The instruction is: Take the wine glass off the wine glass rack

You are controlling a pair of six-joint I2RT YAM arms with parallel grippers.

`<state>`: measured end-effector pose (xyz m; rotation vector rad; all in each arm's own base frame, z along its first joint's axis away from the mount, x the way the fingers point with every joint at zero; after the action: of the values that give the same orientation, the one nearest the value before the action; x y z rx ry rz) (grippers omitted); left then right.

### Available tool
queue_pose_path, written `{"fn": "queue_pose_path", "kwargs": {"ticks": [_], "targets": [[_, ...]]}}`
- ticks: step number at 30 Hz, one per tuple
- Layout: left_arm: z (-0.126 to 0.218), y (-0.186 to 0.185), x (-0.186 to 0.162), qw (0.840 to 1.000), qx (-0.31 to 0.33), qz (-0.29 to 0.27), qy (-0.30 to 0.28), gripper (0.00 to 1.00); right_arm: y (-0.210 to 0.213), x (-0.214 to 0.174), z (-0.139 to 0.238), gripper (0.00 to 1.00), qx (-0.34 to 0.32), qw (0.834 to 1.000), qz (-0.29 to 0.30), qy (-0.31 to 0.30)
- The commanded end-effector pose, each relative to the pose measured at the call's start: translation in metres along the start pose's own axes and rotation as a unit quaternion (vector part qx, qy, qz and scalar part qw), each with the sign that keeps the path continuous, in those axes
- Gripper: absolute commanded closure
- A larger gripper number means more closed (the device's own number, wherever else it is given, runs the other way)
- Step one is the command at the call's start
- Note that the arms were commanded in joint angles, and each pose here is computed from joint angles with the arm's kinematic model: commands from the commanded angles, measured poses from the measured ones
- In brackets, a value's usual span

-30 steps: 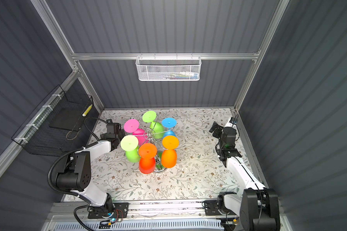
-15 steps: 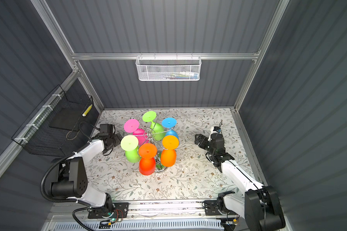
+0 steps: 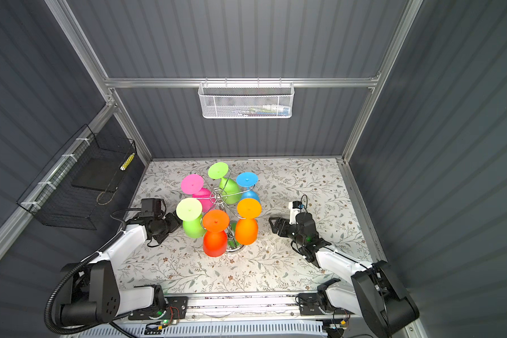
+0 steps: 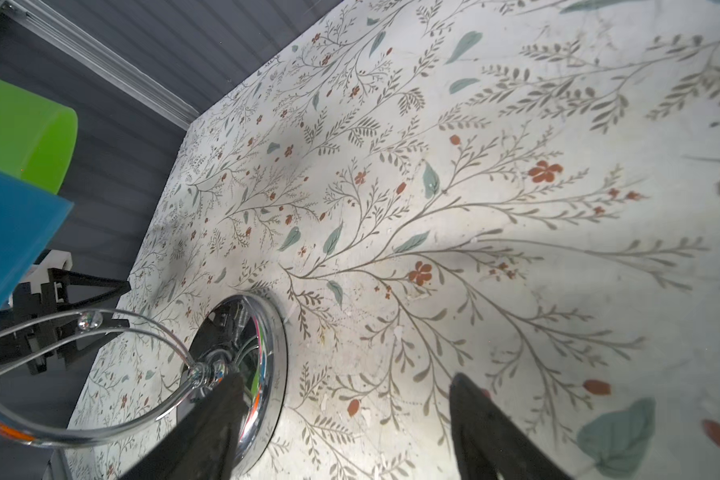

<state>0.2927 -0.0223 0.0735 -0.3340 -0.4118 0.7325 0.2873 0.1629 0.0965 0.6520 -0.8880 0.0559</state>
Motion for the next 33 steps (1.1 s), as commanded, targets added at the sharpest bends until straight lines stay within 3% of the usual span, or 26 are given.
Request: {"fn": "queue_pose_path", "kwargs": {"ticks": [1, 9, 14, 23, 33], "targets": [[0.002, 0.000, -0.035, 0.998, -0.023, 0.006, 0.064, 0.09, 0.011, 0.003, -0.005, 0.22, 0.037, 0.999, 0.008, -0.014], [-0.002, -0.007, -0.088, 0.988, -0.070, 0.014, 0.136, 0.20, 0.015, -0.007, -0.016, 0.25, 0.068, 0.998, -0.004, 0.006], [-0.002, -0.004, -0.111, 0.983, -0.090, 0.013, 0.159, 0.21, 0.022, -0.018, -0.013, 0.27, 0.095, 0.995, 0.023, 0.012], [0.001, 0.001, -0.131, 0.978, -0.104, 0.014, 0.179, 0.22, 0.053, -0.055, -0.009, 0.31, 0.117, 0.977, 0.175, 0.017], [0.002, 0.001, -0.130, 0.978, -0.108, 0.028, 0.174, 0.22, 0.079, -0.093, -0.028, 0.32, 0.098, 0.939, 0.327, 0.038]]}}
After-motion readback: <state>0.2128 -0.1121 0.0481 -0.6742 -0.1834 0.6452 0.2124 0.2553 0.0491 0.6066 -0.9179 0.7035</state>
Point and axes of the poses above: each gripper's point midway between its finger pads, its own z axis back along the fingers, its own y axis along the line the jaws close on, x = y × z, the point moved 1 cm from there along z, back along the fingers, and after that the axes turned 8 degrees about z, right-handed, at the moved point
